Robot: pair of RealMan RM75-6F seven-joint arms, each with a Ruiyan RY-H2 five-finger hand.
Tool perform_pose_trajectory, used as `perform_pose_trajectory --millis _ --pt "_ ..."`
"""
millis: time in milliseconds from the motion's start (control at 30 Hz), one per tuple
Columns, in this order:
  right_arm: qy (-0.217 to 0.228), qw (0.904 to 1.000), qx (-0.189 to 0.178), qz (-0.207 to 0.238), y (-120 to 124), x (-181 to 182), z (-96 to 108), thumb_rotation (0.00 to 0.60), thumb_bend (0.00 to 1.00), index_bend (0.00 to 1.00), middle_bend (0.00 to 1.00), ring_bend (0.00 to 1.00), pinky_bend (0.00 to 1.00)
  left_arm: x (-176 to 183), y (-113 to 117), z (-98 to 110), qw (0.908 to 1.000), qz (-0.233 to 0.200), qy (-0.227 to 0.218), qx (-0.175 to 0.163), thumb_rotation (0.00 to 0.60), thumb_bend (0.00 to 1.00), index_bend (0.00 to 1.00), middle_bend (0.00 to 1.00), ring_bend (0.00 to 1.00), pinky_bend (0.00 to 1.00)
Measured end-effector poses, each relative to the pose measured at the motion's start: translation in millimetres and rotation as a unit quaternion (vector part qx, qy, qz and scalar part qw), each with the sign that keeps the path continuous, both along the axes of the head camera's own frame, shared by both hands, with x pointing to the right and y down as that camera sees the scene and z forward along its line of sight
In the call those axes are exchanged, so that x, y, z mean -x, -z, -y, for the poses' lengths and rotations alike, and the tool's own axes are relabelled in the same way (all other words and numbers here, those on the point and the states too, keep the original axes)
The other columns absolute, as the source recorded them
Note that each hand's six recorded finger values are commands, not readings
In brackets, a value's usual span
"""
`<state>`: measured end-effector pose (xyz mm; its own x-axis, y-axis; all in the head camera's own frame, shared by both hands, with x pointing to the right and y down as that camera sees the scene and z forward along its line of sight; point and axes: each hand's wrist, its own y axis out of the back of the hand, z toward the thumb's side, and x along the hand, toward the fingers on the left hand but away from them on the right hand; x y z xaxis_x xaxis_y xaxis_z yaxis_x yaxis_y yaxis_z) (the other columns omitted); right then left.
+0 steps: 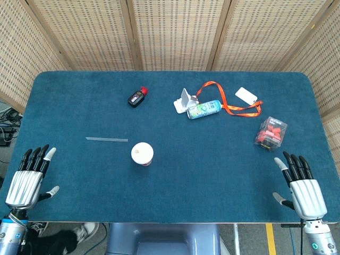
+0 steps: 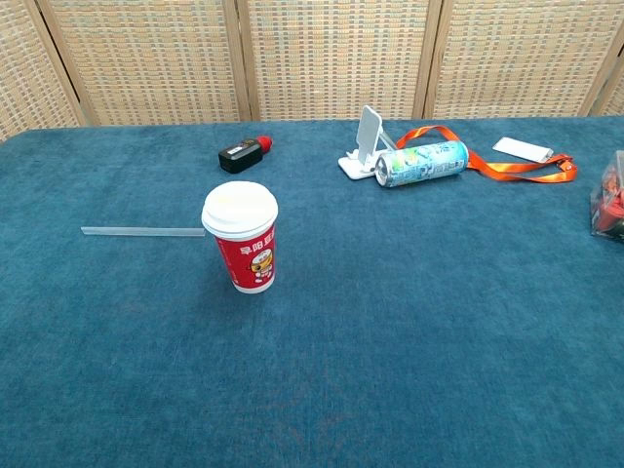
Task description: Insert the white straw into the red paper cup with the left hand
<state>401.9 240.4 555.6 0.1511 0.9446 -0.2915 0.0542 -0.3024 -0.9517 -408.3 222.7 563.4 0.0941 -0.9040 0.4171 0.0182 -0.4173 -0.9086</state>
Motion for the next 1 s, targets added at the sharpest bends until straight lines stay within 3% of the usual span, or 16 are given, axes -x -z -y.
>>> perform_pose_trajectory --millis 1000 --pt "-0.007 1.0 -0.002 0.003 0.8 -3.7 2.0 0.6 0.06 0.16 0.0 0.0 0.0 0.8 -3.5 8.1 0.9999 -0.009 0.004 -0.002 0.6 0.0 0.0 0.0 0.0 0.0"
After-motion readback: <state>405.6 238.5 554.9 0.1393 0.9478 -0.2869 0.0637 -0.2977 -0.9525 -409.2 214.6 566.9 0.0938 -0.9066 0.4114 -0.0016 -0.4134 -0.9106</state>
